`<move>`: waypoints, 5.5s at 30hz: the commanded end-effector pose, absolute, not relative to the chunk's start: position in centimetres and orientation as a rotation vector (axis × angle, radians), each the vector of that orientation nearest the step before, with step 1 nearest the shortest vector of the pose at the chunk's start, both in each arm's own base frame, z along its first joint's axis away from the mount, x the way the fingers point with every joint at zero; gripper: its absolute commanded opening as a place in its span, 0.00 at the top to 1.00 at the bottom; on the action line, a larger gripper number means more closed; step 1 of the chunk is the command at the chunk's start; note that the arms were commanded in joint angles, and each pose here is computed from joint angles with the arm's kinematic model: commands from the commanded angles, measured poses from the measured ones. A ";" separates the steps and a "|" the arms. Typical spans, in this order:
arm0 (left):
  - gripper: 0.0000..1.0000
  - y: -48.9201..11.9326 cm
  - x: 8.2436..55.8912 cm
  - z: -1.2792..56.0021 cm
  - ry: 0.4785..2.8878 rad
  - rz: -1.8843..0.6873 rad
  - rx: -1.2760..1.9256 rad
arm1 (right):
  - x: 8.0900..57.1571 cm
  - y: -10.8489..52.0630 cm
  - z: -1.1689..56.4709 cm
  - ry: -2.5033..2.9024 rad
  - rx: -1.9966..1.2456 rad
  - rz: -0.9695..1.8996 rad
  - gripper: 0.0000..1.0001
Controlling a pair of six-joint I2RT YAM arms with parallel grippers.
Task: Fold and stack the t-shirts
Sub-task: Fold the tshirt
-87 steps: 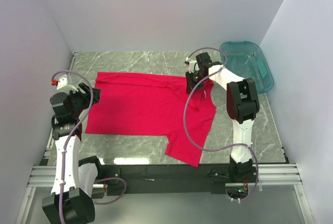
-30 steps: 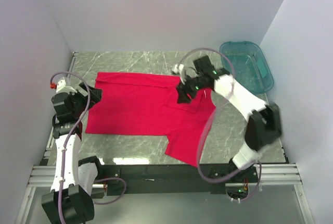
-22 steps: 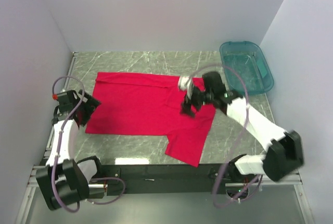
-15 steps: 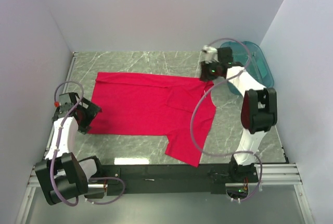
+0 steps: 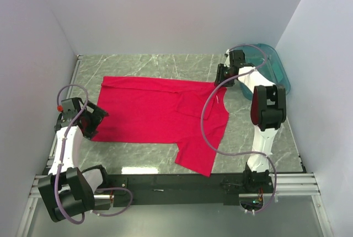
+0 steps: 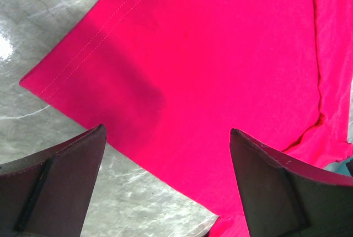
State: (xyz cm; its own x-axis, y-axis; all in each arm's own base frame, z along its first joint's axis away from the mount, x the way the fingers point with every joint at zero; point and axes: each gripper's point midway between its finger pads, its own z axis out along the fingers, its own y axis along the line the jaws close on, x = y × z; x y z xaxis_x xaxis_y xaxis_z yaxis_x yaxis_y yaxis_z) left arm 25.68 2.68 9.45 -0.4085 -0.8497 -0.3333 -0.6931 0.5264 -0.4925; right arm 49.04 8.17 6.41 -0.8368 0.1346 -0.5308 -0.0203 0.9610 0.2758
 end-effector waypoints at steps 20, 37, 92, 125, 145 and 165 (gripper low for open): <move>0.01 2.7 26.5 10.5 2.189 -0.400 -1.206 | 50.4 7.2 5.3 2.556 0.205 0.336 0.90; 0.01 2.7 26.6 10.8 2.184 -0.404 -1.186 | 48.0 5.6 5.4 2.607 0.140 0.234 0.51; 0.46 10.8 22.4 2.1 2.160 -0.024 -1.849 | 17.6 25.0 14.4 1.260 -1.801 0.714 0.23; 1.00 7.3 25.0 5.1 2.154 -0.399 -1.601 | 10.1 16.3 7.5 1.206 -2.311 0.614 0.24; 1.00 6.4 25.0 5.5 2.161 -0.452 -1.557 | 5.1 18.1 3.0 1.060 -2.590 0.535 0.47; 1.00 6.2 25.1 5.4 2.168 -0.475 -1.554 | 4.2 17.7 1.0 1.108 -2.653 0.464 0.77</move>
